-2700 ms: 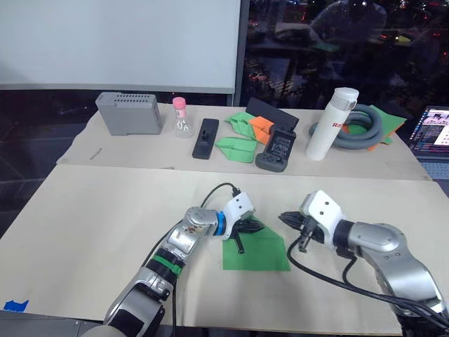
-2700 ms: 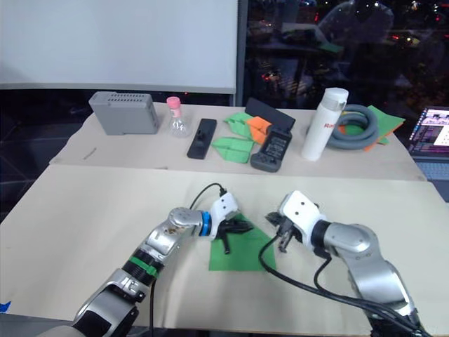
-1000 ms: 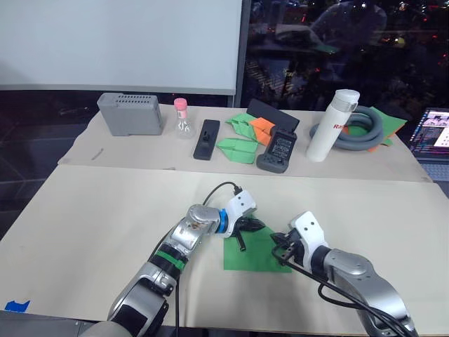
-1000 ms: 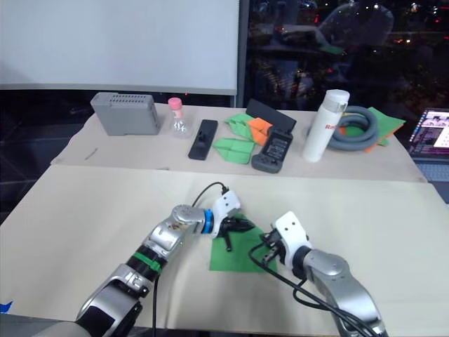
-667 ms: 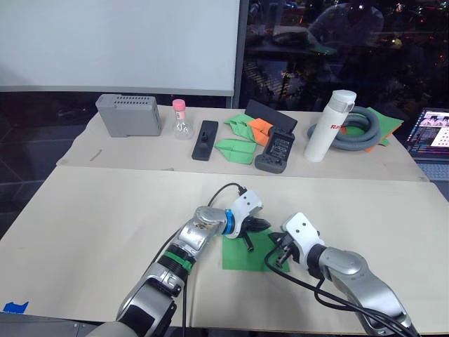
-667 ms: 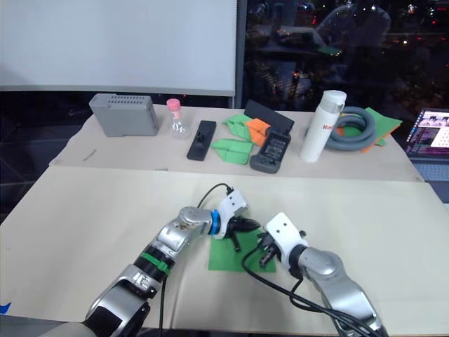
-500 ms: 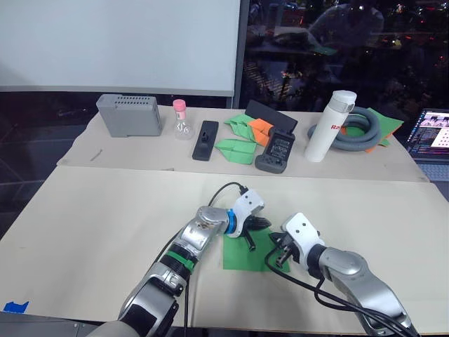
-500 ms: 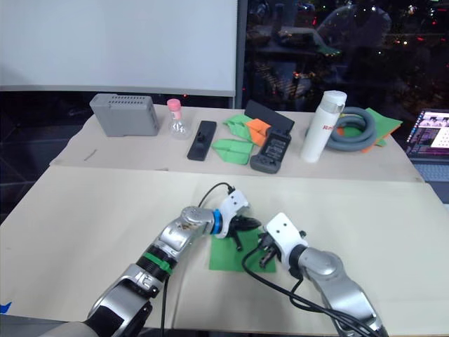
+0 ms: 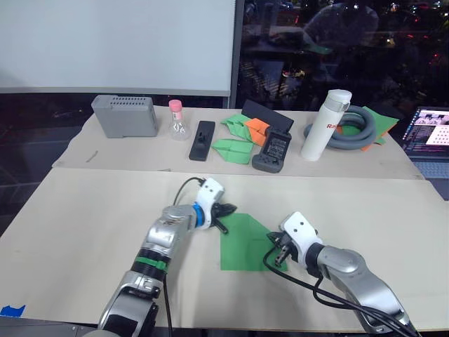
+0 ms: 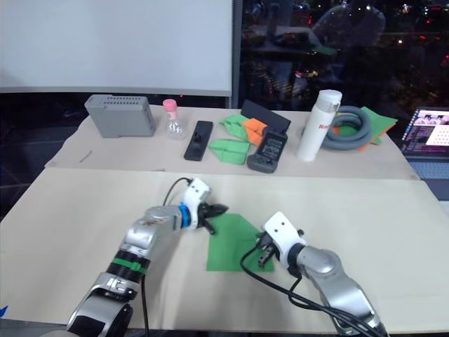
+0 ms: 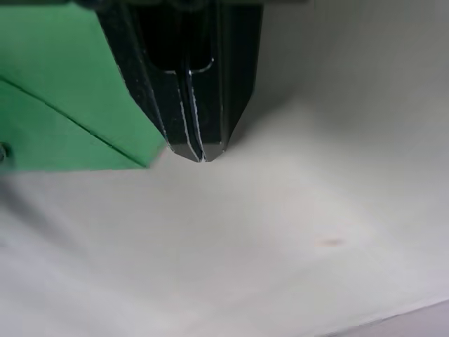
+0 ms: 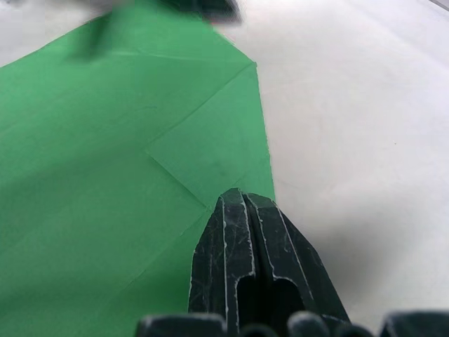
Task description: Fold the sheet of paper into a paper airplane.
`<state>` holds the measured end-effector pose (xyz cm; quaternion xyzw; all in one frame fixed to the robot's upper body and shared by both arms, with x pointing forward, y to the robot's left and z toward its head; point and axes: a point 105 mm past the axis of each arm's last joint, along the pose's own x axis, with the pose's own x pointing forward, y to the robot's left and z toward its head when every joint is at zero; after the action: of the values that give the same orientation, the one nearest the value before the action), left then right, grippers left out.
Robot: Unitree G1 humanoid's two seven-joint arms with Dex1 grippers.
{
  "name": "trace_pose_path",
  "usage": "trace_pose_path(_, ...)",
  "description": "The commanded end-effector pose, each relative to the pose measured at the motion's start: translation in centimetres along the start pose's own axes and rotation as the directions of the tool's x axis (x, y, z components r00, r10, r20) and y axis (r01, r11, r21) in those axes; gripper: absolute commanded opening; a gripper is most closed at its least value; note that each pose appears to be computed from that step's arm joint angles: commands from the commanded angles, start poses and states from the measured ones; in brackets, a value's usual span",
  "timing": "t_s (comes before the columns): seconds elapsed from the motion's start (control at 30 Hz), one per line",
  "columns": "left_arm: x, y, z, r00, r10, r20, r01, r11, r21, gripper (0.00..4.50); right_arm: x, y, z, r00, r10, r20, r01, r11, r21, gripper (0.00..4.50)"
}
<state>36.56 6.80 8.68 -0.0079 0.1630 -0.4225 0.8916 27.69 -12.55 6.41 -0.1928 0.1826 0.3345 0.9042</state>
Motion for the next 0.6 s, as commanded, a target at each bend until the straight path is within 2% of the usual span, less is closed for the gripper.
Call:
trace_pose_path(0.03,-2.9,0.9,3.8,0.992,0.034,0.125,-0.031,0.999,-0.030,0.00,0.7,0.6,-2.5,0.994,0.037,-0.102,-0.031,0.998,0.054,0.03)
trace_pose_path(0.27,-6.5,-0.4,2.6,0.997,0.024,0.072,-0.022,0.999,-0.032,0.00,2.6,1.1,-1.5,0.993,0.089,-0.077,-0.086,0.995,0.044,0.03)
trace_pose_path(0.4,-6.8,-1.7,0.9,0.999,0.022,0.029,-0.020,0.998,-0.066,0.00,3.0,1.5,-1.3,0.991,0.114,-0.074,-0.111,0.993,0.040,0.03)
trace_pose_path(0.5,-6.3,-2.7,0.3,0.999,0.012,0.031,-0.009,0.994,-0.107,0.00,3.1,1.7,-1.6,0.989,0.123,-0.083,-0.120,0.992,0.032,0.03)
trace_pose_path(0.6,-5.9,-2.7,0.1,0.999,0.031,0.041,-0.023,0.983,-0.182,0.80,3.1,1.7,-1.5,0.989,0.121,-0.079,-0.119,0.992,0.032,0.00)
